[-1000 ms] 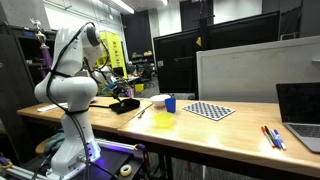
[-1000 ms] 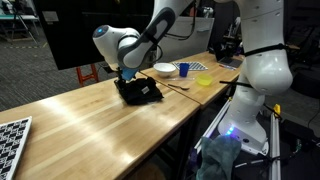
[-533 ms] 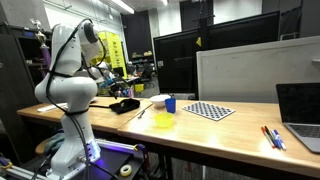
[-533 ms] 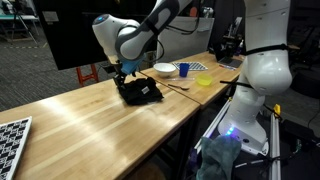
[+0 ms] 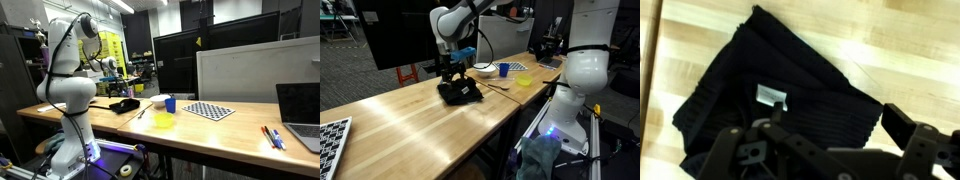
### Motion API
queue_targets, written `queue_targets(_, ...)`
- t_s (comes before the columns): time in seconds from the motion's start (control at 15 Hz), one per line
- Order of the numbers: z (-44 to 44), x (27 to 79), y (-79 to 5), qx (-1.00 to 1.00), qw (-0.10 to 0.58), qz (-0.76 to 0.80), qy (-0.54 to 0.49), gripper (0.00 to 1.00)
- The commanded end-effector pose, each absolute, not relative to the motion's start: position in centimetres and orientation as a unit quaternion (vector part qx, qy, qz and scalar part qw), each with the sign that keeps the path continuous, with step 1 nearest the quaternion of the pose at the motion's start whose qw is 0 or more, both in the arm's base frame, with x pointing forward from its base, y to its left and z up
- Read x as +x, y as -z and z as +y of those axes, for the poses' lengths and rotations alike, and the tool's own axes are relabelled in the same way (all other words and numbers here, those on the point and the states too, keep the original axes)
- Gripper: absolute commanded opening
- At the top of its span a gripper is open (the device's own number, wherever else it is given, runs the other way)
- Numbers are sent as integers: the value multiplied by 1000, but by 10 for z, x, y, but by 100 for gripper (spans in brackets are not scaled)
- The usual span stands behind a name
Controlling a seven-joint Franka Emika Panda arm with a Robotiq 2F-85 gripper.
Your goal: Use the black towel to wipe the table.
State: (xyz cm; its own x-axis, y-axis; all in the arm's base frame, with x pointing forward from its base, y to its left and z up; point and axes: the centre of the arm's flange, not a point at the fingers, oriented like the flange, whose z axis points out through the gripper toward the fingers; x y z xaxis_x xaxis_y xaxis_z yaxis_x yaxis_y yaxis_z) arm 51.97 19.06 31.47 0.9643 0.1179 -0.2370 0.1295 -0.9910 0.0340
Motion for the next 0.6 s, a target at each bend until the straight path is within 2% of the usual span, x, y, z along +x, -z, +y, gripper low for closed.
queue_targets(0.0,152,494,-344,987,-15,22,161,100)
queue_targets(0.33,96,474,-363,983,-37,-61,170,100)
queue_targets(0.47,57,453,-367,977,-27,-130,166,100)
queue_targets(0.53,80,479,-357,980,-26,-91,173,100)
